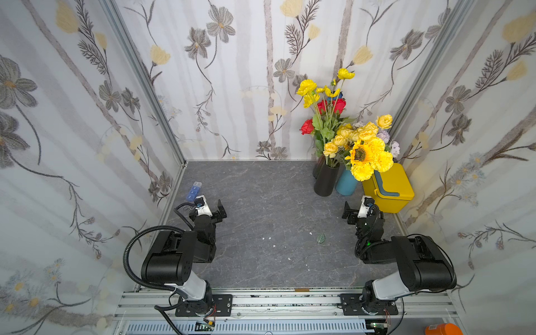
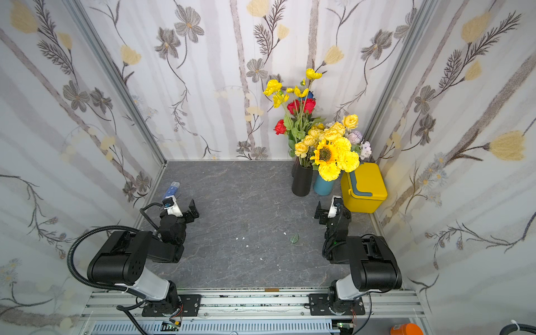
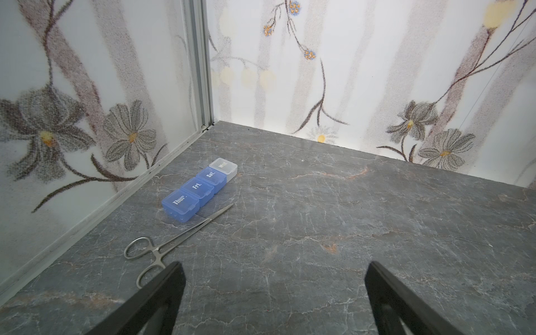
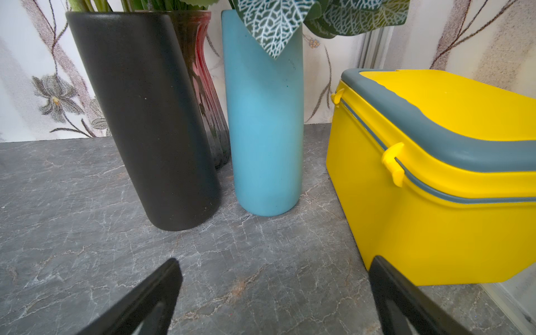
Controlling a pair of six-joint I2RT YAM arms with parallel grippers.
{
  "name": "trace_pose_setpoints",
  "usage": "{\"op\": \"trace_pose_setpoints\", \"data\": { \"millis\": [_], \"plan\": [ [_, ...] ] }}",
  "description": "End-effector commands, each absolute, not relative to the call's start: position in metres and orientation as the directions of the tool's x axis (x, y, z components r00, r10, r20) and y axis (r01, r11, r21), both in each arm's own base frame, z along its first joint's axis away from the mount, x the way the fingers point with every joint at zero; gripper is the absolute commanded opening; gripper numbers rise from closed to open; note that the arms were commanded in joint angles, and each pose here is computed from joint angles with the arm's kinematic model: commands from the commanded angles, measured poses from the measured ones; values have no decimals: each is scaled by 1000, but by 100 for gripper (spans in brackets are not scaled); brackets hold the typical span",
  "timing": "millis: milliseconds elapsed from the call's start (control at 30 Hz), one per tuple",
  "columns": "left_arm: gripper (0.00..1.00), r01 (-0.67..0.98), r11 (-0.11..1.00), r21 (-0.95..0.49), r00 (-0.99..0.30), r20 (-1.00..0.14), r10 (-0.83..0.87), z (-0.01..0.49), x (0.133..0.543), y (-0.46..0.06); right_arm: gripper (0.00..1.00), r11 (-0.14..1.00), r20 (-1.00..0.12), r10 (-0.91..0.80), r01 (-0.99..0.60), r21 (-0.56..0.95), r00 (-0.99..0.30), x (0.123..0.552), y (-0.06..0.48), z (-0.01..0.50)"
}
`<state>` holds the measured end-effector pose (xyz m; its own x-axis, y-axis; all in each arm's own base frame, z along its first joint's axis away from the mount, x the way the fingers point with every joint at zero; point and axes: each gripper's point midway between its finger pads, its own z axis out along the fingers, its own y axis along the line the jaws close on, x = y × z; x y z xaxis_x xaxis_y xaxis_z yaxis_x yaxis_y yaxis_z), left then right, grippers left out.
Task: Pick out yellow flowers from the vase
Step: Move the vase to the center of the board.
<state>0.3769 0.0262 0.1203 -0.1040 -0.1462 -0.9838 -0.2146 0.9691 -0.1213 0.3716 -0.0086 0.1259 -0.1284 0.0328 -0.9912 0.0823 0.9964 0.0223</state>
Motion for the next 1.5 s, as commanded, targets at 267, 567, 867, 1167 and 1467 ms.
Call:
{"op": "trace_pose_setpoints", "data": {
  "millis": [267, 567, 867, 1167, 1467],
  "plan": [
    [100, -206, 970, -127, -72, -987, -145, 128, 378, 26, 100, 997, -995, 28, 75, 21, -91, 372, -7, 135],
    [100, -93, 995, -37, -87, -995, -45, 171, 376, -10, 100, 995, -996, -85, -43, -85, 14, 337, 32, 170],
    [100, -234, 828, -509, 69, -859, -508, 241, 336, 10, 100, 971, -978, 208, -125, 202, 29, 319, 53, 221],
    [100, -90, 787, -611, 86, -792, -605, 226, 302, 1, 100, 909, -915, 402, -109, 402, -26, 336, 52, 226],
    [100, 80, 846, -527, 65, -844, -532, 225, 292, -25, 100, 955, -973, 231, -192, 227, -2, 377, 103, 217]
  ]
}}
